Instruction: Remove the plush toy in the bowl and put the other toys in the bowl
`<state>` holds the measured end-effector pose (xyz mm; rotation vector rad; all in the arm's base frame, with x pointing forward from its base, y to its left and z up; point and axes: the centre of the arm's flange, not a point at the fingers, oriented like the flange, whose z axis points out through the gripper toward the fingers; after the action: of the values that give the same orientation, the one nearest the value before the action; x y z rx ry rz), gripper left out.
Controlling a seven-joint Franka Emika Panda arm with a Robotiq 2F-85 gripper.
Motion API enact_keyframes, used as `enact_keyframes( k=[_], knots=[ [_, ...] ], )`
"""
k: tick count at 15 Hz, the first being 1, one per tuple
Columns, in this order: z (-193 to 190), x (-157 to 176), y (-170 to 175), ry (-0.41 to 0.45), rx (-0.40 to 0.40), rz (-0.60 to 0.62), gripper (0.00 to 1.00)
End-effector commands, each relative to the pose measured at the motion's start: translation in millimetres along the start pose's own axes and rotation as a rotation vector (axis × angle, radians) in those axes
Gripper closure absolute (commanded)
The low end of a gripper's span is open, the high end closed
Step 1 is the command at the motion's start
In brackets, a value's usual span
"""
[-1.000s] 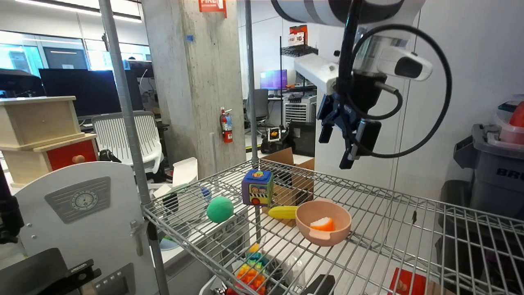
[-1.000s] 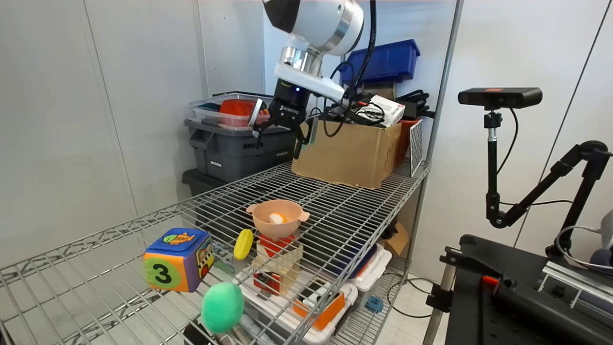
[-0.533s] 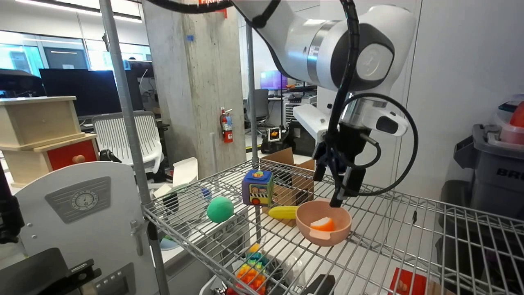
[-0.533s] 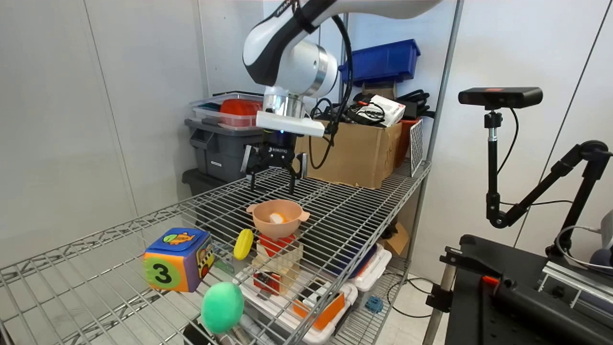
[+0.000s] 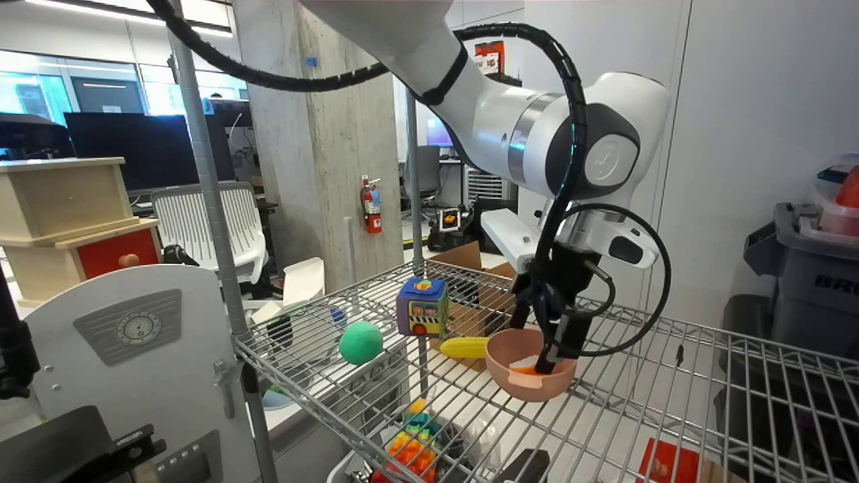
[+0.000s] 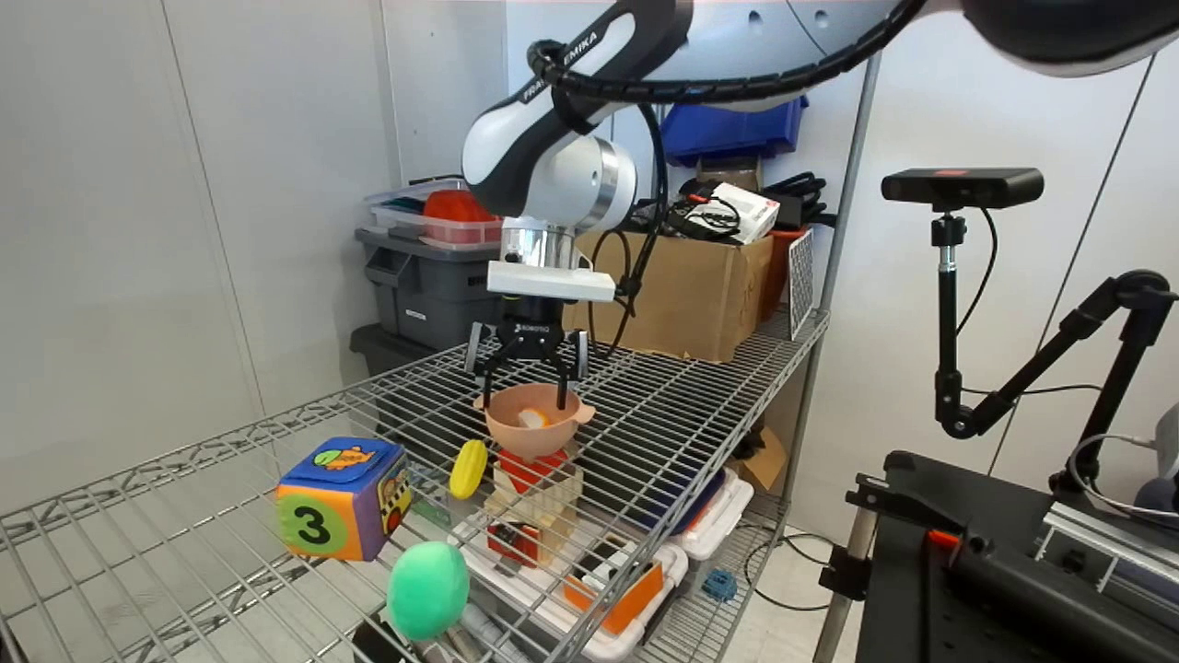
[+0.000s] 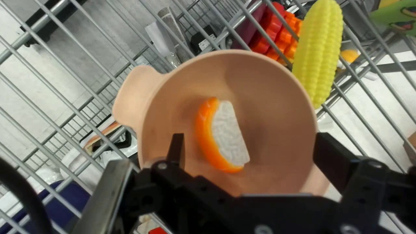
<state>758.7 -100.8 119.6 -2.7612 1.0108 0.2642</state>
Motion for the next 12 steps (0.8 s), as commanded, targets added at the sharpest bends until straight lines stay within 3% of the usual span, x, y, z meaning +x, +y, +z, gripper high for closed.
enact_keyframes(
  k=[1,4,7,8,9,12],
  knots=[
    [4,26,-20,-0.012,-0.015,0.013,0.0],
    [13,30,-19,-0.025,-0.025,0.023,0.0],
    [9,13,-10,-0.037,-0.033,0.011,0.02],
    [7,9,-8,-0.036,-0.033,0.006,0.27],
    [4,4,-5,-0.029,-0.034,0.003,0.27],
    [-1,5,-7,-0.021,-0.032,0.002,0.48]
  ],
)
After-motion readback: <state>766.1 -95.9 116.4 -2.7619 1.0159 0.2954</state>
